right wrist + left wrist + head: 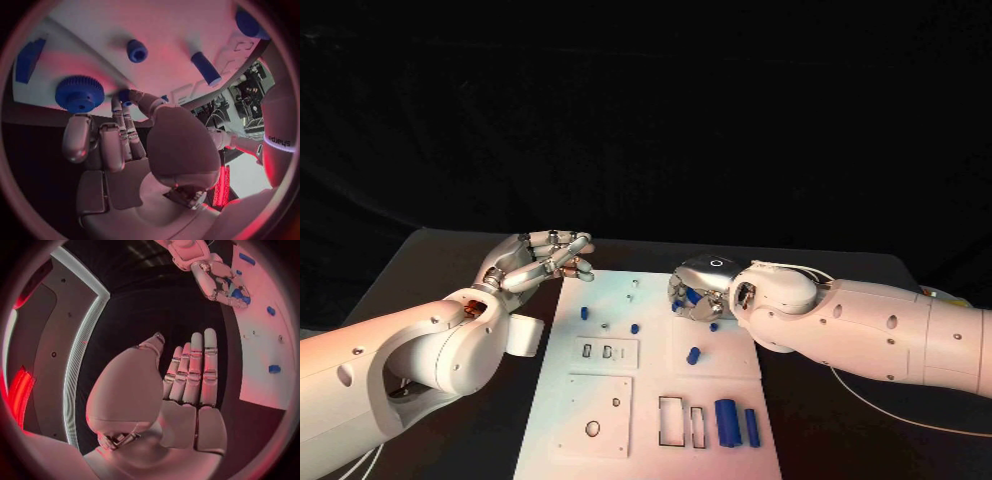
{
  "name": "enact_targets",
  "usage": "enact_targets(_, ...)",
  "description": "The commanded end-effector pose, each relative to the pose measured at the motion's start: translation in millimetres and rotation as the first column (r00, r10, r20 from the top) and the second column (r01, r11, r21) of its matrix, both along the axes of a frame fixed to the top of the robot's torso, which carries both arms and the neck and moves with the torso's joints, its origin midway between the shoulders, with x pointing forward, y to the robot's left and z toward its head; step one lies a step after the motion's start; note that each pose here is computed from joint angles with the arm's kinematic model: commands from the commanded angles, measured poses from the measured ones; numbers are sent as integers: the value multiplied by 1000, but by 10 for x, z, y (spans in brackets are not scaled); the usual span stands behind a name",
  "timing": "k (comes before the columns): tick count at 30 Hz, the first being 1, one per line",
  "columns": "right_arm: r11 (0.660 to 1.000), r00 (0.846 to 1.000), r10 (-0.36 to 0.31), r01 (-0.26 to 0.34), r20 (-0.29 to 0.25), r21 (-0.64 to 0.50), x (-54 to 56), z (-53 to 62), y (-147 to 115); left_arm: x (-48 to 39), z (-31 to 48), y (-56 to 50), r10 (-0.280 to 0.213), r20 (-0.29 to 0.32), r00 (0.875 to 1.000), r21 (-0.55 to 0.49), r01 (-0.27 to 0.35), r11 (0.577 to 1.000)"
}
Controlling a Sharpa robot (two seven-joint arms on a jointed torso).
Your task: Assemble the parts on the task board
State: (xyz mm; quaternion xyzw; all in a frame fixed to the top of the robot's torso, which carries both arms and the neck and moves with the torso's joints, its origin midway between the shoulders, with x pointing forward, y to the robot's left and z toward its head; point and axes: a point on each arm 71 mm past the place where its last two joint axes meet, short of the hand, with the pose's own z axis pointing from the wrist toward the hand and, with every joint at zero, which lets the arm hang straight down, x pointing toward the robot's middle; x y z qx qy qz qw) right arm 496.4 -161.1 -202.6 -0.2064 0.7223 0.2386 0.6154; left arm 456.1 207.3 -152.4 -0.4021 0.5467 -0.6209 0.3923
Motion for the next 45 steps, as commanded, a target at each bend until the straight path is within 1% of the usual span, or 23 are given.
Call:
enact_targets(1, 1000, 999, -8, 7, 34, 19, 0, 16, 3, -4, 14, -24, -24, 4, 1000, -6, 24, 1000)
enact_targets(10, 997, 995, -38, 31, 91, 68, 0, 66, -3, -1, 10, -25, -26, 0, 1000, -6, 26, 1000)
enact_targets(16, 992, 988, -60, 42, 144, 121, -7, 147, 18, 4, 5, -21, -26, -2, 1000, -5, 26, 1000)
enact_targets(19, 990, 985, -67, 45, 162, 136, 9, 181, 42, 8, 4, -20, -25, -2, 1000, -4, 25, 1000)
enact_targets(24, 985, 980, -75, 44, 184, 167, 77, 220, 101, 9, 2, -30, -27, -4, 1000, -4, 27, 1000)
enact_targets(32, 982, 978, -72, 35, 194, 188, 150, 232, 219, 4, 5, -43, -30, -4, 1000, -5, 30, 1000)
enact_targets(38, 982, 981, -59, 23, 186, 188, 166, 223, 310, -5, 16, -49, -32, -3, 999, -7, 32, 999)
enact_targets(45, 982, 982, -53, 19, 179, 188, 180, 206, 347, -7, 23, -52, -34, -2, 999, -7, 34, 999)
